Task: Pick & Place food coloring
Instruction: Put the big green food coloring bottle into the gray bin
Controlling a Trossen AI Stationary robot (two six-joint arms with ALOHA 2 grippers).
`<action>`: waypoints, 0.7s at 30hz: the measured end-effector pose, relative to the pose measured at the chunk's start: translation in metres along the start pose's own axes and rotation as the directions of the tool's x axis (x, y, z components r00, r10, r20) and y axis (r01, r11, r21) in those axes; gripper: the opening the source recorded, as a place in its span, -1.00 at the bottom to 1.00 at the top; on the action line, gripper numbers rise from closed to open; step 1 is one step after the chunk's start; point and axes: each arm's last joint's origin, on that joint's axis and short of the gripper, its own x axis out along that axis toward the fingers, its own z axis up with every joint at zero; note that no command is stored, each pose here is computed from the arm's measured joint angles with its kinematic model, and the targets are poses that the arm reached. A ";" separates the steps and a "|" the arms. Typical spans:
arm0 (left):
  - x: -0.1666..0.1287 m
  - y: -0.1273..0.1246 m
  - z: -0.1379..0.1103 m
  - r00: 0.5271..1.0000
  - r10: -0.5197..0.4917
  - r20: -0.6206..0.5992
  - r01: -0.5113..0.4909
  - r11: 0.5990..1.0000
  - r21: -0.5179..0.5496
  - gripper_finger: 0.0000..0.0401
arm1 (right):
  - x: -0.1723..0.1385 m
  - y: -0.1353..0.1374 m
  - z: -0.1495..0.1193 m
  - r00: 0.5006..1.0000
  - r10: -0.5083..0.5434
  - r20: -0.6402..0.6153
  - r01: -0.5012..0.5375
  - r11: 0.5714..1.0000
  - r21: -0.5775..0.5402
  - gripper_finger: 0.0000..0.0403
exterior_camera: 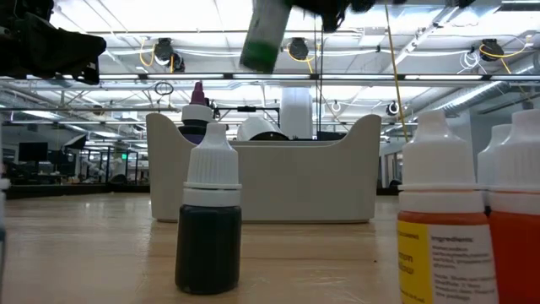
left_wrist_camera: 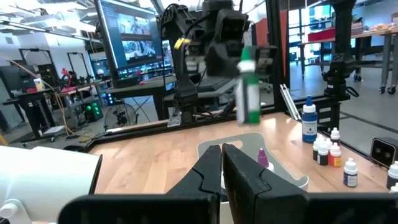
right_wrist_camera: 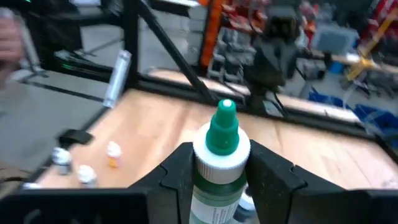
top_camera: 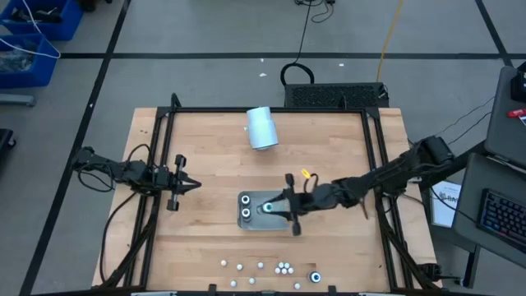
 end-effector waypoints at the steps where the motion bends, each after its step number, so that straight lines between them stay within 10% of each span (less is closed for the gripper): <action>1: 0.000 0.000 0.000 1.000 -0.001 -0.001 0.001 1.000 0.000 -0.88 | 0.004 -0.003 -0.005 1.000 -0.012 -0.018 0.012 1.000 0.009 -0.43; 21: 0.000 0.000 0.000 1.000 0.000 0.001 0.000 1.000 0.005 -0.88 | 0.047 -0.034 -0.069 0.986 -0.048 -0.161 0.078 0.980 0.184 -0.43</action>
